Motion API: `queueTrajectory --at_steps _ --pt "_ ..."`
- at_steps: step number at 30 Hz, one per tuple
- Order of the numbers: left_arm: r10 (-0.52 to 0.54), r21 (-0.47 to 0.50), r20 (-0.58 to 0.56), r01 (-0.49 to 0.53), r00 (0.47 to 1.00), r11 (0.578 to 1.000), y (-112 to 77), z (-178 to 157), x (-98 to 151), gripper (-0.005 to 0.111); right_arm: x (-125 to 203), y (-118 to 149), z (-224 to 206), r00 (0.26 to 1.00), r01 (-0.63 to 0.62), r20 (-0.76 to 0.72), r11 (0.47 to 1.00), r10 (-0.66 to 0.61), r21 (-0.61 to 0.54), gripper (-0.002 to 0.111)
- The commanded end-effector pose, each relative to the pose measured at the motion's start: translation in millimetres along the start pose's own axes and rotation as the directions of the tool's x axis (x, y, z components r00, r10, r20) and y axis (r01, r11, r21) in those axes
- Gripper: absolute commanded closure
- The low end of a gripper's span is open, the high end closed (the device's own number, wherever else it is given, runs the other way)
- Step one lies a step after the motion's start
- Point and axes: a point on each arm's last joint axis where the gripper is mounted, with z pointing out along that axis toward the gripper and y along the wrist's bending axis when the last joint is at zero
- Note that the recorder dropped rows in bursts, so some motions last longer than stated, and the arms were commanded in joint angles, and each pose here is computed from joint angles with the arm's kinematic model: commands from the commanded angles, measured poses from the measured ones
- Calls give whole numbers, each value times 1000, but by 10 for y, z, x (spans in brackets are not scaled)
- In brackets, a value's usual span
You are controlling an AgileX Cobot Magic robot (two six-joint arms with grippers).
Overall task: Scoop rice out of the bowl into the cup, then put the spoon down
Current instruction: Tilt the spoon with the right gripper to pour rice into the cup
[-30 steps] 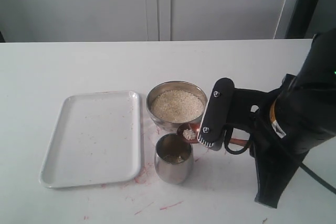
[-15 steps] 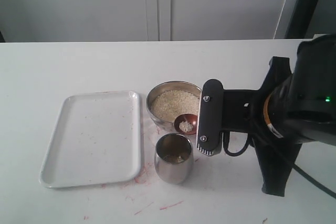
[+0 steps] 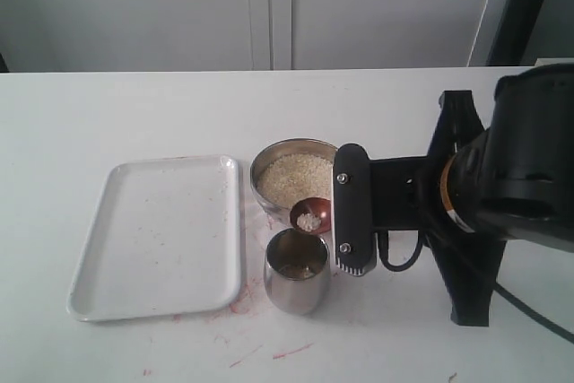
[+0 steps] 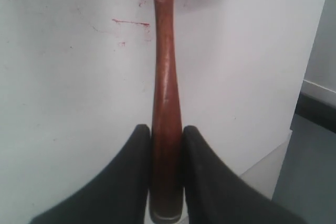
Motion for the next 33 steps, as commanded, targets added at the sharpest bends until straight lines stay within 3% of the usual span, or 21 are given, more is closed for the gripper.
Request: queueTrajectory --at_steps 1,23,33 --pt "-4 17 -54 5 999 1000 -18 14 66 92 -20 -10 -3 997 77 4 997 -77 21 108" --pt "-4 17 -54 5 999 1000 -18 14 66 92 -104 -43 -63 950 312 -40 939 -310 146 108" --pt "-4 17 -54 5 999 1000 -18 14 66 92 -104 -46 -64 924 383 -52 912 -380 145 108"
